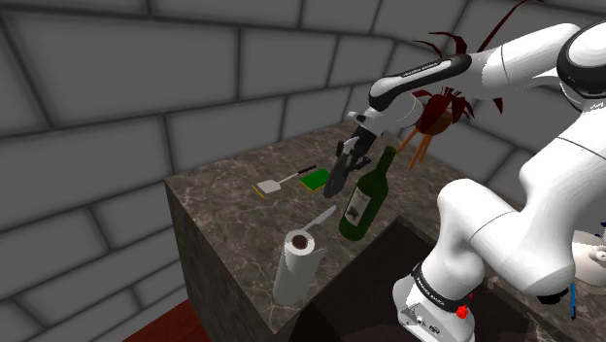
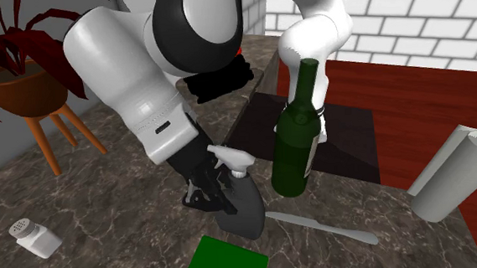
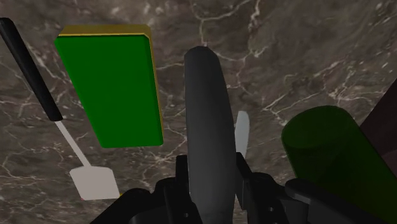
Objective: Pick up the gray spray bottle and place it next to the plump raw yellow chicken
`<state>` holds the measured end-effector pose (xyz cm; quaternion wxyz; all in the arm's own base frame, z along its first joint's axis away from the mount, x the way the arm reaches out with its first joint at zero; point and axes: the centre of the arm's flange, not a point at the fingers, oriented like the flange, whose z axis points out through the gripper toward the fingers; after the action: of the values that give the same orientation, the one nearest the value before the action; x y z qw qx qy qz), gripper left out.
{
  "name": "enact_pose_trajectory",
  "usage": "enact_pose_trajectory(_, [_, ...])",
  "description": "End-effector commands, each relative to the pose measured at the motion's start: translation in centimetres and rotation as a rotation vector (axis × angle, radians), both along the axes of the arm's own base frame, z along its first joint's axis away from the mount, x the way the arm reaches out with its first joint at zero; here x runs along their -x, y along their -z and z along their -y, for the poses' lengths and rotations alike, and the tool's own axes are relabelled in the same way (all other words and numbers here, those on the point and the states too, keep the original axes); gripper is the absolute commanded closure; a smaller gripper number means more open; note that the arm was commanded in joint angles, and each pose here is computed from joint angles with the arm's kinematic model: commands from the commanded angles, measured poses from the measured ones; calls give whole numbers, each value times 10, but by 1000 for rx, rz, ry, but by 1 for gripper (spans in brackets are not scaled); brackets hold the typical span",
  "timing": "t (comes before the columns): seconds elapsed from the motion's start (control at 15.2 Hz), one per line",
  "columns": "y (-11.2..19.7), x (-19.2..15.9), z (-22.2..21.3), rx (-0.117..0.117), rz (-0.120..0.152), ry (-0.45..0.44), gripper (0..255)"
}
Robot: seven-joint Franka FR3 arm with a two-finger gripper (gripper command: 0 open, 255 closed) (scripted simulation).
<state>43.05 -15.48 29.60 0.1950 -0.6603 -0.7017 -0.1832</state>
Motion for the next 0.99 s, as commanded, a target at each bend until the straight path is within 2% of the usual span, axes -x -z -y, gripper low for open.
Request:
enact_pose_trajectory(0.0, [0, 0, 0, 0, 0, 0, 255])
enact_pose_trajectory(0.2, [0, 0, 0, 0, 0, 0, 255])
enact_pose_trajectory(0.92, [-58, 0, 0, 0, 0, 0, 255])
